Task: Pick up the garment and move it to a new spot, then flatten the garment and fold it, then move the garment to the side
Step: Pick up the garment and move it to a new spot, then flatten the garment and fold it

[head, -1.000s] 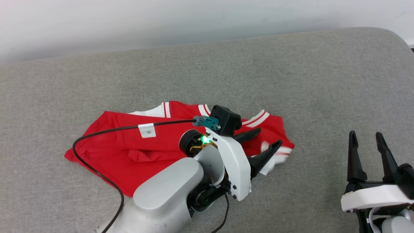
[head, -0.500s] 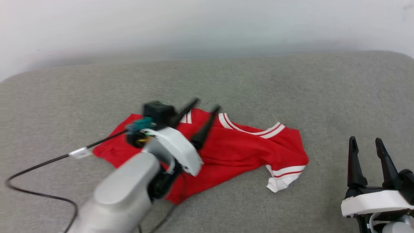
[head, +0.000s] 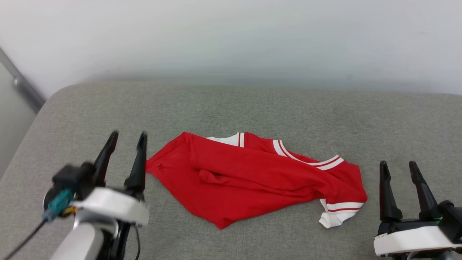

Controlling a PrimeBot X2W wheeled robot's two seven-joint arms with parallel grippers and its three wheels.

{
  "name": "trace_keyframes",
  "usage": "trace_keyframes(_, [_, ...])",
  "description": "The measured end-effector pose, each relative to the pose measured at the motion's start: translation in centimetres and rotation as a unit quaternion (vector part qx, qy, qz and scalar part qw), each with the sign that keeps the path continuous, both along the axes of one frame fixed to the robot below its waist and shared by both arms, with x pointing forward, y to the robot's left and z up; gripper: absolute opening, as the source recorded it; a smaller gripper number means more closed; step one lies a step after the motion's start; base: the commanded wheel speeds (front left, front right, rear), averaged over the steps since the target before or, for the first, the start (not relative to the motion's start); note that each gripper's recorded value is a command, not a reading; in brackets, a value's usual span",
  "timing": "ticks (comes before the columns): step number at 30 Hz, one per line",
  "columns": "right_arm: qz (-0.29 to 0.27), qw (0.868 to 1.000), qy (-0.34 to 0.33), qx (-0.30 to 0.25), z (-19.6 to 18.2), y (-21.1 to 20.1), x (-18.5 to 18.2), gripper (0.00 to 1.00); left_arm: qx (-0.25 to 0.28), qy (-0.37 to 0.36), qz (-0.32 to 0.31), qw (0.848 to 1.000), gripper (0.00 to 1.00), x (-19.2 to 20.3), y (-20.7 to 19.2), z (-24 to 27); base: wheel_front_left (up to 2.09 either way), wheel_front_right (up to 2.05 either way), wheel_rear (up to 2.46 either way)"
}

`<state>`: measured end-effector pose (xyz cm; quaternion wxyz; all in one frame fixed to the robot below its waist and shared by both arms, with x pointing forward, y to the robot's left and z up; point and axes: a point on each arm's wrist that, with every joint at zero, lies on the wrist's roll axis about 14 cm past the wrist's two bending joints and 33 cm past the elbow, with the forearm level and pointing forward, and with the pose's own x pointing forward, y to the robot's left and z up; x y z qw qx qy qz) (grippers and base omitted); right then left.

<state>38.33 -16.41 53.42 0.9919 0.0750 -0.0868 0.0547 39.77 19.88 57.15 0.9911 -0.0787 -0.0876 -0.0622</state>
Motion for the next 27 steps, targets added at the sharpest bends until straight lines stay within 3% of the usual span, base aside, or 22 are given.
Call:
trace_keyframes(5, [0.009,1.0,0.002,0.008,-0.1,0.6,-0.2,1.0,-0.004,0.042,0.034,0.998,1.0,-3.4,1.2,-3.8,0.0,0.0,0.0])
trace_keyframes(12, [0.019,1.0,0.001,0.009,-0.1,1.2,0.0,1.0,0.019,0.089,0.02,0.996,1.0,-5.0,0.2,-7.6,0.0,0.0,0.0])
trace_keyframes(21, [0.02,1.0,0.006,0.009,-0.5,1.3,0.2,1.0,0.027,0.095,0.006,0.995,1.0,-3.4,0.6,-8.0,0.0,0.0,0.0])
trace_keyframes(27, [0.008,1.0,0.016,-0.002,-1.3,0.6,1.1,1.0,0.08,0.181,-0.046,0.979,1.0,0.5,1.4,-9.4,0.0,0.0,0.0])
